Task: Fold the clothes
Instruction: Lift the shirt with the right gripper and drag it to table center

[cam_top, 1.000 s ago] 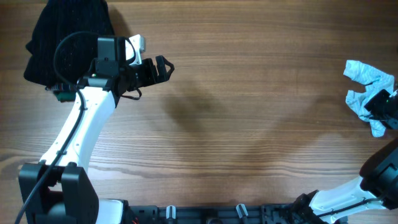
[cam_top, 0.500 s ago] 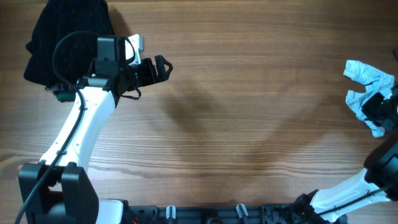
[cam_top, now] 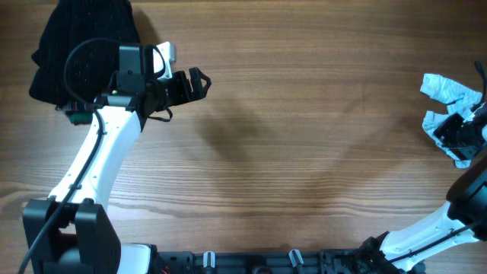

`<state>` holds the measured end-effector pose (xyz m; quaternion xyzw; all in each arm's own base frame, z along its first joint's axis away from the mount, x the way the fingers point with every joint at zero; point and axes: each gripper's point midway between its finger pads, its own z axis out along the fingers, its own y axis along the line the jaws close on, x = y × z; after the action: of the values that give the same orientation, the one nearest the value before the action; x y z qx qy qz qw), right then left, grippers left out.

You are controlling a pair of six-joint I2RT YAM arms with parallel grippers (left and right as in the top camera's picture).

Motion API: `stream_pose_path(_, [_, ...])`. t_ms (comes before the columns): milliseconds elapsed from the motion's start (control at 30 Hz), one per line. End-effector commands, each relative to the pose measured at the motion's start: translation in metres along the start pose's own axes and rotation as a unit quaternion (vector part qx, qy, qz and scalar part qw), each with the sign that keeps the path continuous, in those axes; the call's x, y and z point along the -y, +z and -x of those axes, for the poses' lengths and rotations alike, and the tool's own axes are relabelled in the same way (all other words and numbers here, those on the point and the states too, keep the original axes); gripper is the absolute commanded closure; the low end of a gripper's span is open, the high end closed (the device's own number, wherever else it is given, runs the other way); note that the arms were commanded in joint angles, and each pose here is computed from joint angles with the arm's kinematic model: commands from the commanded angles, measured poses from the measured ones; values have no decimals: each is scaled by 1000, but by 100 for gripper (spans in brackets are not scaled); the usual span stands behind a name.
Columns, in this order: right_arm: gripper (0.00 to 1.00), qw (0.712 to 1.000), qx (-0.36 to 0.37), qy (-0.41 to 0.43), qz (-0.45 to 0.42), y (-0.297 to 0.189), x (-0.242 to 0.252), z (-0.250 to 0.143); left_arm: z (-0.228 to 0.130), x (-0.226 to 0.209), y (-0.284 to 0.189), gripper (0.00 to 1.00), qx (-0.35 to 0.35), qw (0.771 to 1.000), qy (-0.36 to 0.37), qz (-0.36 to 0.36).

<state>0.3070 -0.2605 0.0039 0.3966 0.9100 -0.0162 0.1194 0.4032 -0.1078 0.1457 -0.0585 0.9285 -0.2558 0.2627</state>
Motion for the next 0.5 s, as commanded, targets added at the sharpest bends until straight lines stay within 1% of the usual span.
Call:
stream_pose_path(0, [73,1000,-13,1,21,5,-8,-7,7,3,-1,0,9,1000,2,1])
stream_pose_path(33, [82,1000,-14,1,22,5,-8,-7,7,3,-1,0,9,1000,2,1])
stream_pose_path(67, [96,1000,-16,1,23,5,-8,-8,7,3,-1,0,9,1000,2,1])
stream_pose_path(267, [96,997,-14,-21,71,-6,-41,-9,7,3,-1,0,9,1000,3,1])
stream_pose_path(400, [96,993,13,-72,91,-40,-84,2,11,-5,-2,0,19,1000,2,25])
stream_pose_path(467, [96,986,32,-117,114,-66,-117,7,13,-11,-2,0,24,999,1,39])
